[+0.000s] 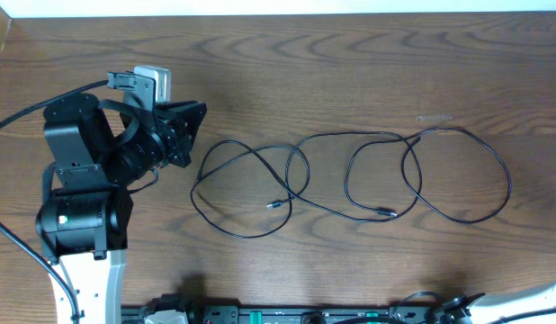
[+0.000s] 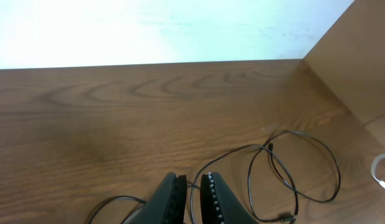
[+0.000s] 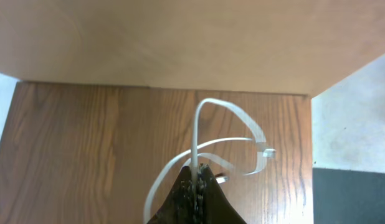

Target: Untangle cables

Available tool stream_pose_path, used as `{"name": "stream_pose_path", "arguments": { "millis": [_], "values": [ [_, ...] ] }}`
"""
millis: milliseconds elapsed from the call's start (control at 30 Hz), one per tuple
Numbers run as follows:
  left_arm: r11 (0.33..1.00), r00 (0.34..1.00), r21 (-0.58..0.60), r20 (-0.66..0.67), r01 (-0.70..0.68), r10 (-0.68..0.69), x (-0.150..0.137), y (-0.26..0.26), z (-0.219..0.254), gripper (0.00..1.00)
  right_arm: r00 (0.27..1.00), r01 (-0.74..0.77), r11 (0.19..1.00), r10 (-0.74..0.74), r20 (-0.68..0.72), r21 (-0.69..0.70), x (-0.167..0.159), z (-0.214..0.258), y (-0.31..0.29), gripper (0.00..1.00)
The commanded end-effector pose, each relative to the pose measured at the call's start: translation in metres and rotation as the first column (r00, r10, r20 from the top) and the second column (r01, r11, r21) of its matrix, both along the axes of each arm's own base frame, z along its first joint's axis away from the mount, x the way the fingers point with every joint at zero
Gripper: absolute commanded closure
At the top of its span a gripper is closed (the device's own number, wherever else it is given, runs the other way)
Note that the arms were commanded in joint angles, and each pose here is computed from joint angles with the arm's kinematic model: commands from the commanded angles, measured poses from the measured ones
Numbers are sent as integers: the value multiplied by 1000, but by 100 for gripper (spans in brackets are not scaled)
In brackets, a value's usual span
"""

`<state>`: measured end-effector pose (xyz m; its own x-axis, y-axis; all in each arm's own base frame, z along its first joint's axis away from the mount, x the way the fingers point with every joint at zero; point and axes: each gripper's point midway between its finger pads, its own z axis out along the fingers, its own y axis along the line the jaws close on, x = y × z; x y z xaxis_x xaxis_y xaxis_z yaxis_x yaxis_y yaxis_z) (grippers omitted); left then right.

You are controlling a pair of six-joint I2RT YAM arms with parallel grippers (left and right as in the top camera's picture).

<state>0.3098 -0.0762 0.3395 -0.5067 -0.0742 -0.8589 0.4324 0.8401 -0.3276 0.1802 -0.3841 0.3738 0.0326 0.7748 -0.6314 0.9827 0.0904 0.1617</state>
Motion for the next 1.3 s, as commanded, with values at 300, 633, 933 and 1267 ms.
{"name": "stream_pose_path", "arguments": {
  "millis": [300,633,933,1267],
  "values": [
    [1000,1000,7,10,4,-4,1,0,-1,85,999,-49,982,52,-12,181,34,-69,-21,99],
    [999,1000,-29,24,14,-13,2,-4,7,85,998,-61,982,65,-13,181,40,-70,-19,99],
    [999,1000,-29,26,14,-13,2,-4,7,85,1000,-8,982,12,-20,188,34,-71,-19,70],
    [999,999,-33,27,21,-20,1,-5,8,85,1000,-13,980,17,-19,198,34,-72,-17,51]
  ]
}}
